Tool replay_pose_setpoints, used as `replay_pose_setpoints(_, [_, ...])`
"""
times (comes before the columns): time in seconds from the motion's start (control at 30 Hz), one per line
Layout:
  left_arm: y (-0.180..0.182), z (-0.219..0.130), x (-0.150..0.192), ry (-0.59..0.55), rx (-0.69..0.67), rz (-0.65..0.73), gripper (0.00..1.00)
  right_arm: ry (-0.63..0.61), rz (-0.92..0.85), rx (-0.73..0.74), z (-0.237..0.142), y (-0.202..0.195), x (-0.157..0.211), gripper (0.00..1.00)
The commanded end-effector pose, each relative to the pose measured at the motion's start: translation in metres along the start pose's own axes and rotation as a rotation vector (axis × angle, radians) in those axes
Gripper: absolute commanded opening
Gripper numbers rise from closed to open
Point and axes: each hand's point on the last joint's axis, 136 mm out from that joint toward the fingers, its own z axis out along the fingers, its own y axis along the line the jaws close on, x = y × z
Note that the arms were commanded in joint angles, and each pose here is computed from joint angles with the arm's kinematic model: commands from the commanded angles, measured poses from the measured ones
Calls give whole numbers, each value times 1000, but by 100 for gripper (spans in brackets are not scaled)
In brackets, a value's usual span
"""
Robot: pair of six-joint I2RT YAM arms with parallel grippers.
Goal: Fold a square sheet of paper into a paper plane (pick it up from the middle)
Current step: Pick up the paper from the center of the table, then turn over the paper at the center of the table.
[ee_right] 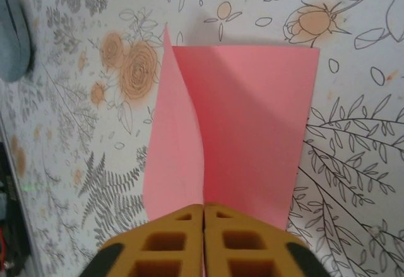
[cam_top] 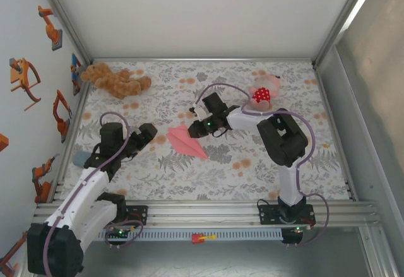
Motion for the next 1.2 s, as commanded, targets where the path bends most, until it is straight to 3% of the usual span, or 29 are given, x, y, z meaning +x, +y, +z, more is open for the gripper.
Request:
replay_pose_setpoints(0.0, [-16, 1, 6, 46, 66, 26, 95, -46, -50, -51, -13, 21, -20, 0])
replay_pose_setpoints(0.2, [-57, -2, 7, 61, 211, 62, 95, -239, -70, -105, -61, 56, -58, 0])
replay_pose_setpoints(0.43, [-112, -2, 9, 59, 418, 90, 93, -403, -1, -280, -111, 99, -88, 0])
replay_pose_setpoints(0.63, [-152, 0, 10, 86, 532, 142, 83, -443, 42, -374, -132, 123, -96, 0])
replay_pose_setpoints(0.87, [-179, 6, 14, 126, 604, 194, 64, -446, 66, -456, -144, 140, -98, 0])
replay_pose_setpoints(1.17, [-190, 3, 17, 130, 661, 243, 55, -456, 82, -519, -155, 151, -102, 0])
